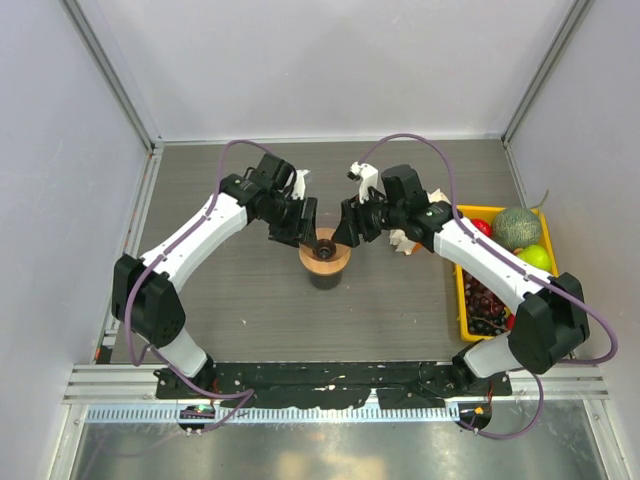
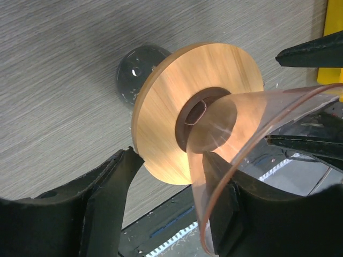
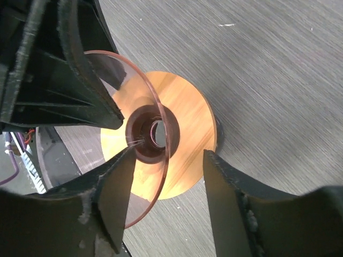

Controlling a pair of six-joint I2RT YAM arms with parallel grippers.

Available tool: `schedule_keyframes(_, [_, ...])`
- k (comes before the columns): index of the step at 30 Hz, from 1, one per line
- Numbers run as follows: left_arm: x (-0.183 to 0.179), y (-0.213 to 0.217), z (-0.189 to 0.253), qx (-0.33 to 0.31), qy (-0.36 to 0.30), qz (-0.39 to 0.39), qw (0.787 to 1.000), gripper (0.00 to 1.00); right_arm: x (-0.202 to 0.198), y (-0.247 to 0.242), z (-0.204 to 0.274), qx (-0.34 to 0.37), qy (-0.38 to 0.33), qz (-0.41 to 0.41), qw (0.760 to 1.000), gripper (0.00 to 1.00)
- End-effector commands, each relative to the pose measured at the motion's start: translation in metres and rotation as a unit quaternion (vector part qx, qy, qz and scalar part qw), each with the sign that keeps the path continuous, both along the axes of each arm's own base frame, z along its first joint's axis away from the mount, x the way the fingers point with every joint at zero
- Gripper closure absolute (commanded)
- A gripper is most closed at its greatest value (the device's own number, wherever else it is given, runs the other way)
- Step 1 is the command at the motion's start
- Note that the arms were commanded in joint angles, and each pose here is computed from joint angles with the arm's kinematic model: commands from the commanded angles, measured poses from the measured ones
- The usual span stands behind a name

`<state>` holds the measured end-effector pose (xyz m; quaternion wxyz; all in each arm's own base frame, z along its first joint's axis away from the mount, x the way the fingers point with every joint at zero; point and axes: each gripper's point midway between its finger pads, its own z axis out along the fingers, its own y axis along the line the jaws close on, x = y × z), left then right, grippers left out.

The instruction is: Place the coffee filter in the dripper

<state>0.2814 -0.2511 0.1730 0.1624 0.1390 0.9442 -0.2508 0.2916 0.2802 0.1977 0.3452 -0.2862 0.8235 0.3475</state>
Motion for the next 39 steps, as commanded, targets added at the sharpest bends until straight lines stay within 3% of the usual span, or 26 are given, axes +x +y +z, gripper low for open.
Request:
schedule_keyframes(1, [0.000, 0.008, -0.002, 0.018, -0.002, -0.001, 1.000, 0.37, -0.014, -0.007, -0.030, -0.043, 0.048, 0.007, 0.998, 0.38])
schedule_keyframes(5, [0.005, 0.006, 0.008, 0.012, -0.017, -0.001, 1.000, 0.29, -0.008, -0.002, -0.019, -0.034, 0.036, 0.010, 0.999, 0.31])
schedule_keyframes(23, [0.008, 0.003, 0.028, -0.031, -0.012, 0.006, 0.999, 0.27, -0.002, 0.008, 0.013, -0.004, 0.012, 0.020, 1.000, 0.26])
schedule_keyframes(39, [0.008, 0.008, 0.071, -0.053, -0.073, 0.000, 0.996, 0.21, 0.005, 0.012, 0.063, 0.022, -0.032, 0.023, 0.999, 0.20])
